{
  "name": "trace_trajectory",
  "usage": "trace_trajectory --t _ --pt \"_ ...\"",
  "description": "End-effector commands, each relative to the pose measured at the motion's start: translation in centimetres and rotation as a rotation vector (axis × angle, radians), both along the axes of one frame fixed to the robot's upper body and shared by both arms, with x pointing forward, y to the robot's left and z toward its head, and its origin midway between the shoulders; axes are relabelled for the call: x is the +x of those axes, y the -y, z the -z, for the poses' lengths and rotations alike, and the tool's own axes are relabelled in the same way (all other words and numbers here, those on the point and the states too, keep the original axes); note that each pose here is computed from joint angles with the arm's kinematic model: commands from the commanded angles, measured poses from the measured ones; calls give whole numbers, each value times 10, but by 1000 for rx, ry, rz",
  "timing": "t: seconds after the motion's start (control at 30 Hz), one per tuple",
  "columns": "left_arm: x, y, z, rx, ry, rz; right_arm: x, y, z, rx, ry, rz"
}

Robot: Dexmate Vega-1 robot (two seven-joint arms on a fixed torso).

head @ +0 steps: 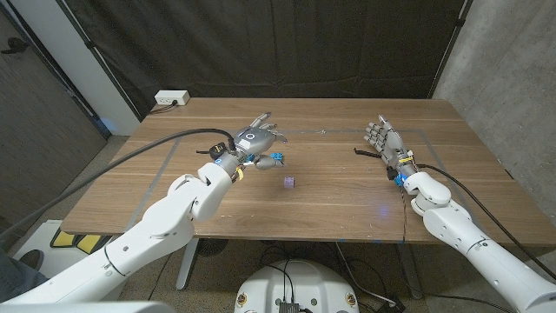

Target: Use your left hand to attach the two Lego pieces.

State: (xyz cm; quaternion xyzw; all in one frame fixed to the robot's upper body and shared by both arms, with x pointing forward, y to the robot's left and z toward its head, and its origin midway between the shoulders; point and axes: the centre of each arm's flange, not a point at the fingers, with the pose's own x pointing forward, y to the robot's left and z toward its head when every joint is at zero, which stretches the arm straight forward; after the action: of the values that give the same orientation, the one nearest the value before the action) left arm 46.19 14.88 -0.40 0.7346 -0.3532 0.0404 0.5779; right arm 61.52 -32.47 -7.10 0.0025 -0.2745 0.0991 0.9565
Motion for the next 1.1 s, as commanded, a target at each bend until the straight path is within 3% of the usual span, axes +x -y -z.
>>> trace_trajectory --t 0.03,0.23,0.8,1.1 --pt "-3 18 -5 32 -86 -74 -4 2 10 14 -12 3" --pt "3 16 -4 -7 -195 -50 -5 0 14 10 -18 -3" --pt "7 25 7 19 -222 -93 -13 0 12 -2 -10 1" --pt "21 28 17 5 -259 -108 -14 2 16 -5 -24 5"
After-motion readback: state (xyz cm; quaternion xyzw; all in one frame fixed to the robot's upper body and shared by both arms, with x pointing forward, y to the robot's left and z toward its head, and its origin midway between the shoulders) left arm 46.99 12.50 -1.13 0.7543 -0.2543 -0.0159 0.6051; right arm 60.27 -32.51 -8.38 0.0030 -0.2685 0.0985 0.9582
